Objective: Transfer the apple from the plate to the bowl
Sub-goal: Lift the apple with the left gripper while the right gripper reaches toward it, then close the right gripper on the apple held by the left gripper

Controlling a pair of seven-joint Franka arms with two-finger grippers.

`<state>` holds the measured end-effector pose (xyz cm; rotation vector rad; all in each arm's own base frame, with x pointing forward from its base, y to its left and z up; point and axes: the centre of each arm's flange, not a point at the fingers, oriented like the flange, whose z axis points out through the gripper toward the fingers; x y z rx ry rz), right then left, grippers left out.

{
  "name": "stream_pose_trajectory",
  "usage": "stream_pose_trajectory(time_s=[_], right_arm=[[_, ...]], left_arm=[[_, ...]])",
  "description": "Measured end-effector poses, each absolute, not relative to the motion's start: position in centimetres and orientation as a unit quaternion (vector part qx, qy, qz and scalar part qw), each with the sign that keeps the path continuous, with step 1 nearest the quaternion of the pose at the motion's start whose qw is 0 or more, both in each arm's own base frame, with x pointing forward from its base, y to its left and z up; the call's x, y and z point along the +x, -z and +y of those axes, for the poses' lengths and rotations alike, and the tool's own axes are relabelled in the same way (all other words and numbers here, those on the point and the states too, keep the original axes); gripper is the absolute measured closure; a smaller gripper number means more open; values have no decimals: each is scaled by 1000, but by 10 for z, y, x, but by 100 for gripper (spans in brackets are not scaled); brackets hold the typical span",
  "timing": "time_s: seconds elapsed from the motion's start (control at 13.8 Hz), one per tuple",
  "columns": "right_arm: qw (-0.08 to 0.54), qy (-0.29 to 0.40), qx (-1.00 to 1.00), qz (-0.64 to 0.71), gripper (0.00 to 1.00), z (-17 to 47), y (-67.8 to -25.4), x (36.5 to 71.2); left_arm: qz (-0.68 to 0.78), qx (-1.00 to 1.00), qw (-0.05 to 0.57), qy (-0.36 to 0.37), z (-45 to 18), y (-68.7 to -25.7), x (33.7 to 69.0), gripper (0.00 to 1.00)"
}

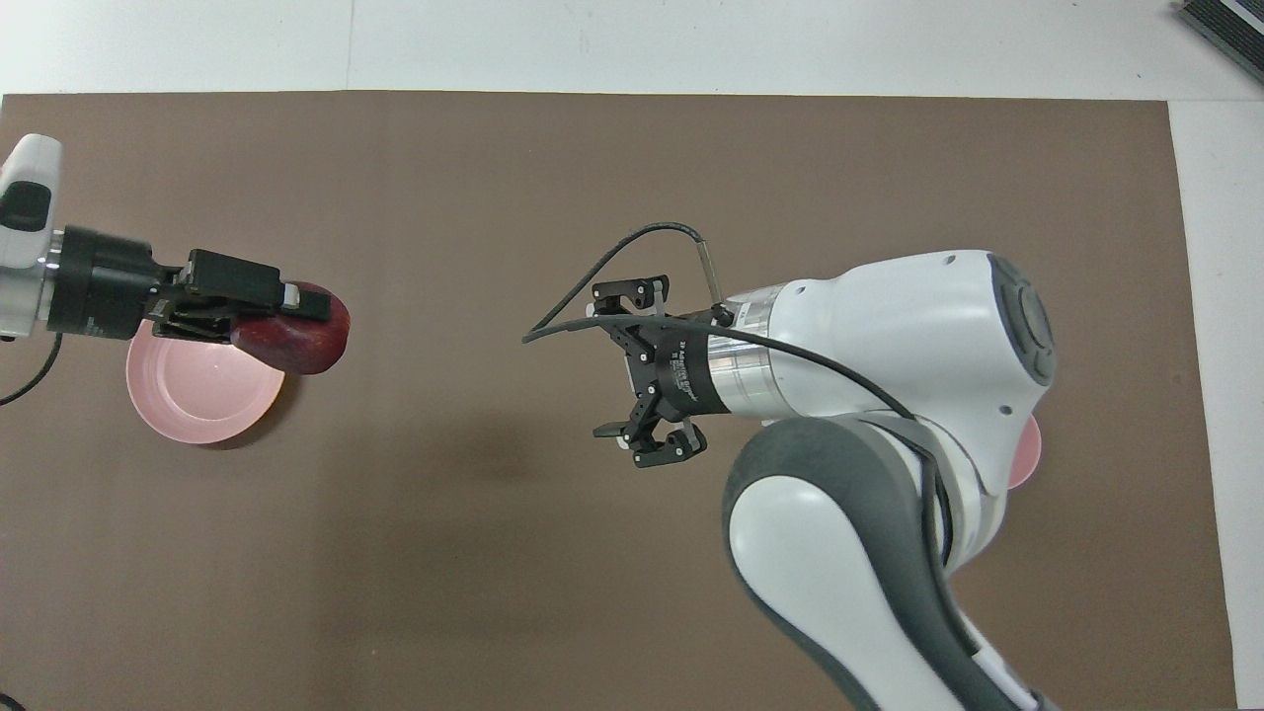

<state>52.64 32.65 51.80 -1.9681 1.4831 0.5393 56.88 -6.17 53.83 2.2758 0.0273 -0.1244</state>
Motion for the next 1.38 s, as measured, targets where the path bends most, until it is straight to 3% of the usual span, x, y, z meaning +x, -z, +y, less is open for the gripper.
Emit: stream_pose_trajectory(time_s=[0.44, 0.73, 1.38], right_arm=[[332, -222, -659, 638, 0, 351, -526, 521], [322, -244, -621, 671, 0, 364, -531, 515], [320, -247, -618, 675, 0, 364, -530, 515]], left_arm=[[-1, 883, 466, 57, -94, -551, 556, 28], [-55, 885, 460, 48, -152, -547, 538, 28], [-121, 879, 459, 31, -186, -540, 523, 28]])
